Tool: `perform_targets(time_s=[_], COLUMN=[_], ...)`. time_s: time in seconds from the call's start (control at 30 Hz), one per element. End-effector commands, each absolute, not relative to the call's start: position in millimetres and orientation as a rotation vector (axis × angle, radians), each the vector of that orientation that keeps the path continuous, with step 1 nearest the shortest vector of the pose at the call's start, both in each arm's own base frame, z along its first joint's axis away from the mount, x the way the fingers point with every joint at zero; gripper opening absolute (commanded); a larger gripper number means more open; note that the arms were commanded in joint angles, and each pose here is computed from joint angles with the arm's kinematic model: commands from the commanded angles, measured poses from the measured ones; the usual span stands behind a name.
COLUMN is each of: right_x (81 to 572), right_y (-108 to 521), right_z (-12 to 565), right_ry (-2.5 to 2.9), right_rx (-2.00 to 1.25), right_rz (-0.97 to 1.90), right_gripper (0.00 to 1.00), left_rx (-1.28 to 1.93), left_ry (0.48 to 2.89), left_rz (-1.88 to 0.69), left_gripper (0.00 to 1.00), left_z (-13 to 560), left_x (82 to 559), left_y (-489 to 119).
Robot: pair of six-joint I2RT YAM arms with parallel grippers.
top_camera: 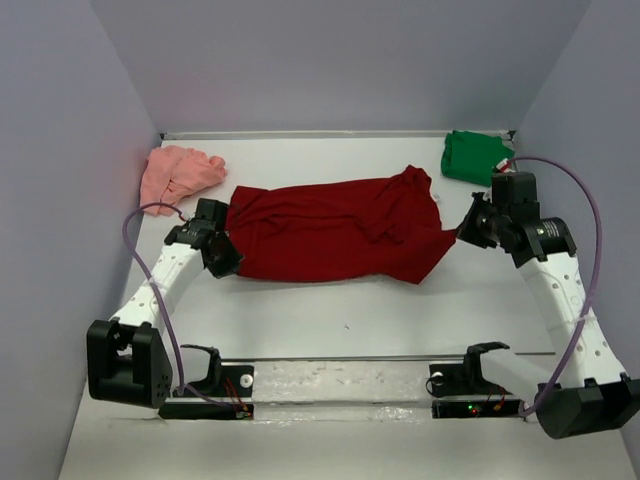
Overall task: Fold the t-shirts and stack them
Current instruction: Grap the side of the flattened tshirt closest away from the robot with both arms, then fold the other side of the tshirt into a rectangle
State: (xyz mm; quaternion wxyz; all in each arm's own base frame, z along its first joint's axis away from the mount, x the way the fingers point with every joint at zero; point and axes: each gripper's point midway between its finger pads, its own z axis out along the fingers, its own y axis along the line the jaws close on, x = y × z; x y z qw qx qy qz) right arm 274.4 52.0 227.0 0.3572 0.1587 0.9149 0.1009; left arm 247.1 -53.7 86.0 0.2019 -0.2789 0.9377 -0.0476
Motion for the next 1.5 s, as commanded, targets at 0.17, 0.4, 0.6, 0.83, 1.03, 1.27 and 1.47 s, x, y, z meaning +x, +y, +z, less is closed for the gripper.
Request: perform_targets(time_s=[0.17, 0.4, 0.6, 0.83, 1.03, 1.27, 1.47], right_x=[210, 180, 173, 177, 191, 231, 274], right_y=[41, 29, 32, 33, 29, 25, 32], right_z=[264, 255, 262, 273, 264, 270, 264], right_ry=[2.316, 2.329, 2.334, 2.332, 2.34, 2.33, 2.347], right_rx=[0.469, 0.493, 0.494, 0.479, 0.498, 0.511, 0.495], right_rz=[0.265, 0.203, 0.228, 0.234, 0.189, 0.119, 0.12], right_gripper=[0.0, 0.0, 0.0, 0.0, 0.0, 0.0, 0.0], left_rx=[-0.741, -0.725, -0.714, -0.711, -0.69, -0.656, -0.631], left_ry=[2.641, 2.646, 2.662, 2.671, 2.668, 2.679, 2.692], left_rz=[-0.178, -0.18, -0.226, -0.23, -0.23, -0.211, -0.183], left_gripper=[0.0, 0.0, 0.0, 0.0, 0.0, 0.0, 0.0], left_z=[93, 94, 95, 97, 100, 105, 107], left_x=[229, 226, 224, 227, 239, 270, 306], left_y=[-57, -57, -64, -65, -67, -70, -73])
